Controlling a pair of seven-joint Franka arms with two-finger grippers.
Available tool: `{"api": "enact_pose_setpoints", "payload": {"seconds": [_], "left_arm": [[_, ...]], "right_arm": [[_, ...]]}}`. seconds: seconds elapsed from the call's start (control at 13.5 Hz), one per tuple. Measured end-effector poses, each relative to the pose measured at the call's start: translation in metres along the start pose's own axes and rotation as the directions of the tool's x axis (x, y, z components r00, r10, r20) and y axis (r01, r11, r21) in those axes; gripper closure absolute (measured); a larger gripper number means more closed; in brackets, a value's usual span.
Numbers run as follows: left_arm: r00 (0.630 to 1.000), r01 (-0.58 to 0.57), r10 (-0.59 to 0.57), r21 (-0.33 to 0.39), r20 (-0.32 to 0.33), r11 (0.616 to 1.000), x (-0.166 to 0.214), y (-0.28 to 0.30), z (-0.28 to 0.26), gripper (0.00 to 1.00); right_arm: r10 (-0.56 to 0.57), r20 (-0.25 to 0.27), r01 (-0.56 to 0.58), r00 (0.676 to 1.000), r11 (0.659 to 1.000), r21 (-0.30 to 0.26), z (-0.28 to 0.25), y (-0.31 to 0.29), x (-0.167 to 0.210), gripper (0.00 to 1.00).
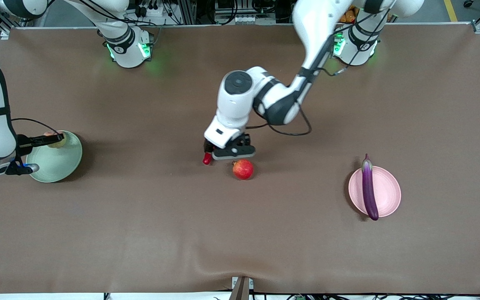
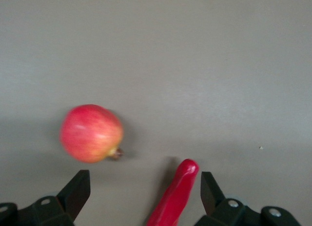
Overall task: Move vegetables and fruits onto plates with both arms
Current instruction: 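Grasp the red chili pepper with the left gripper and lift it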
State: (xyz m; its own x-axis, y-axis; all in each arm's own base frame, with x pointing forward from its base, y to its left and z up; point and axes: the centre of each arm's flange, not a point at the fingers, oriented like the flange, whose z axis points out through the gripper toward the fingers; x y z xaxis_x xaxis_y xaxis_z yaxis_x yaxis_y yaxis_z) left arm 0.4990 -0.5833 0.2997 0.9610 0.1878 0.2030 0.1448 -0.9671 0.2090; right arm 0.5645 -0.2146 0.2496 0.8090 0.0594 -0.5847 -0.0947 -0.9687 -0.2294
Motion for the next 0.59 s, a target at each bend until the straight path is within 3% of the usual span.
{"api": "enact_pose_setpoints", "payload": {"seconds": [0.3,0.59], "left_arm": [[0.991,-0.014,0.008,-0.047,-0.136,0.999,-0.065,0.027,0.066,0.00],[0.985,-0.062,0.058,-0.019,-0.163,0.998,-0.097,0.026,0.107,0.00]], "right_arm": [[0.093,0.037,-0.093,0.995,0.996,-0.001,-0.009,-0.069,0.007,0.00],[0.181,0.057,-0.185,0.982,0.981,0.063,-0.019,-0.101,0.007,0.00]]}}
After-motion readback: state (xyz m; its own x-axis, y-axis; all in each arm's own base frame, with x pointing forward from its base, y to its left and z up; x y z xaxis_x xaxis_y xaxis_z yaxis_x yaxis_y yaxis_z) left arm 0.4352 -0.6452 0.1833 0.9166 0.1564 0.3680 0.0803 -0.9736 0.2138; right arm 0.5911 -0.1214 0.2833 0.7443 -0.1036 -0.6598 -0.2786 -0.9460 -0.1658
